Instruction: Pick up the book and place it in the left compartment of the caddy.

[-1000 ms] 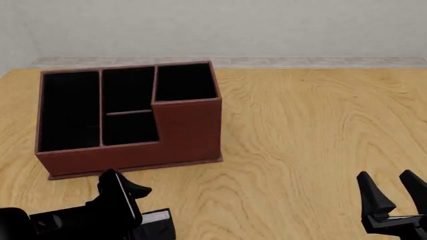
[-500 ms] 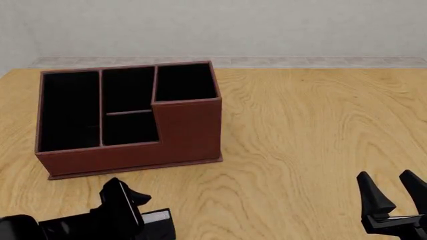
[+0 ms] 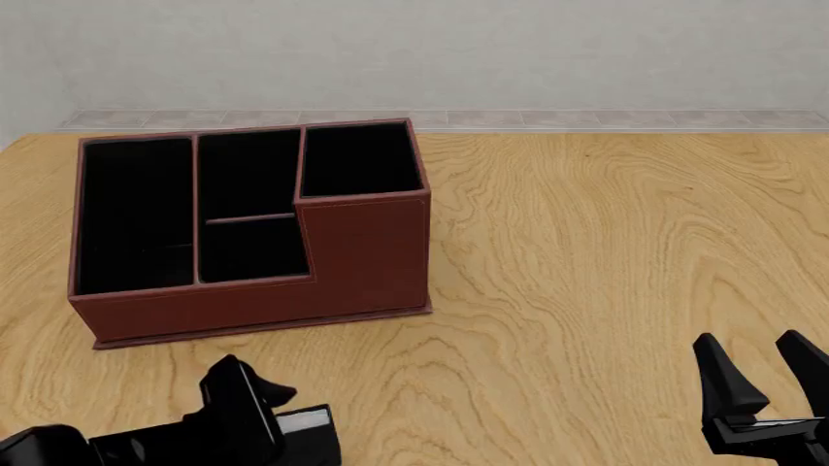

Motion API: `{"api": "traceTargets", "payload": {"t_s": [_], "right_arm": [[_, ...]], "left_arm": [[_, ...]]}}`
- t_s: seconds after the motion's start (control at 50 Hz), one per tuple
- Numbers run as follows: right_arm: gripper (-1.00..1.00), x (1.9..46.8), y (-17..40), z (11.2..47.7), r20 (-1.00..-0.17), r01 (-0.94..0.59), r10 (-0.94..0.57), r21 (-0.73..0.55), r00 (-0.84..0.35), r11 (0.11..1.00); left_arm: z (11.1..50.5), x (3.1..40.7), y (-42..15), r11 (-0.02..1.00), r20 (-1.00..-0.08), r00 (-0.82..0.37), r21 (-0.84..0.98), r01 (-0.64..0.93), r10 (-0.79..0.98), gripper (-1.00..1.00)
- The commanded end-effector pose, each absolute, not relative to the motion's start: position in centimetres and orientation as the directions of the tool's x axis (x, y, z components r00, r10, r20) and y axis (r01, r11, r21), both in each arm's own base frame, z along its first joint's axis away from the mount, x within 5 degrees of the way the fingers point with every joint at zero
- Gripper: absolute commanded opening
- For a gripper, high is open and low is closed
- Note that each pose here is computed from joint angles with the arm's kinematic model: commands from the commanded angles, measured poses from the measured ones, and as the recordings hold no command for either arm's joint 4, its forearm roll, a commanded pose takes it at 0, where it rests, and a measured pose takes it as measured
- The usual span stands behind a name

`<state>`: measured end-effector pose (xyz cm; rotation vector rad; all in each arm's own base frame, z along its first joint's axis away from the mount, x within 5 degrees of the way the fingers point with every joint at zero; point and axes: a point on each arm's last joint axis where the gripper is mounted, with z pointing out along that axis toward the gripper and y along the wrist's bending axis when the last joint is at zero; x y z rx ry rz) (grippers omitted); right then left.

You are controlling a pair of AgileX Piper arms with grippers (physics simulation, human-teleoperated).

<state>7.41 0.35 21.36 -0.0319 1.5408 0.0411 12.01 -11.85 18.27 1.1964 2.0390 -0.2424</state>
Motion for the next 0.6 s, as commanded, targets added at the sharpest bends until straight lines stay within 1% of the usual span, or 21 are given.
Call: {"api": "traceTargets", "payload": {"t_s": [0.02,0.14,0.22,0.24,0.26,0.3,0.38,0.46,0.6], "right_arm": [[1.00,7.4,0.3,21.4,-1.000,-0.046,0.005,0.003,0.030,0.999],[1.00,7.4,0.3,21.4,-1.000,-0.047,0.004,0.003,0.030,0.999],[1.00,7.4,0.3,21.4,-1.000,-0.046,0.005,0.004,0.030,0.999],[1.00,7.4,0.3,21.4,-1.000,-0.046,0.007,0.005,0.031,0.999],[1.00,7.4,0.3,21.4,-1.000,-0.046,0.007,0.005,0.031,0.999],[1.00,7.4,0.3,21.4,-1.000,-0.046,0.007,0.006,0.030,0.999],[1.00,7.4,0.3,21.4,-1.000,-0.045,0.006,0.005,0.030,0.999],[1.00,7.4,0.3,21.4,-1.000,-0.044,0.007,0.005,0.031,0.999],[1.00,7.4,0.3,21.4,-0.999,-0.044,0.009,0.007,0.031,0.999]], "left_arm": [[17.6,12.1,-11.9,0.547,-0.679,-0.291,0.195,0.814,0.674,1.00],[17.5,12.0,-11.8,0.548,-0.681,-0.291,0.194,0.813,0.672,1.00],[18.1,12.1,-11.8,0.562,-0.697,-0.290,0.193,0.805,0.655,1.00],[19.4,12.3,-11.6,0.585,-0.727,-0.284,0.196,0.787,0.626,-1.00],[19.4,12.2,-11.6,0.585,-0.727,-0.284,0.196,0.787,0.626,-1.00],[22.1,13.1,-11.2,0.646,-0.781,-0.283,0.194,0.738,0.557,-1.00],[25.3,12.0,-11.1,0.655,-0.834,-0.260,0.153,0.740,0.488,-1.00],[26.4,11.9,-11.0,0.655,-0.844,-0.241,0.161,0.739,0.479,-1.00],[28.6,12.1,-10.5,0.696,-0.876,-0.235,0.146,0.703,0.422,-1.00]]}}
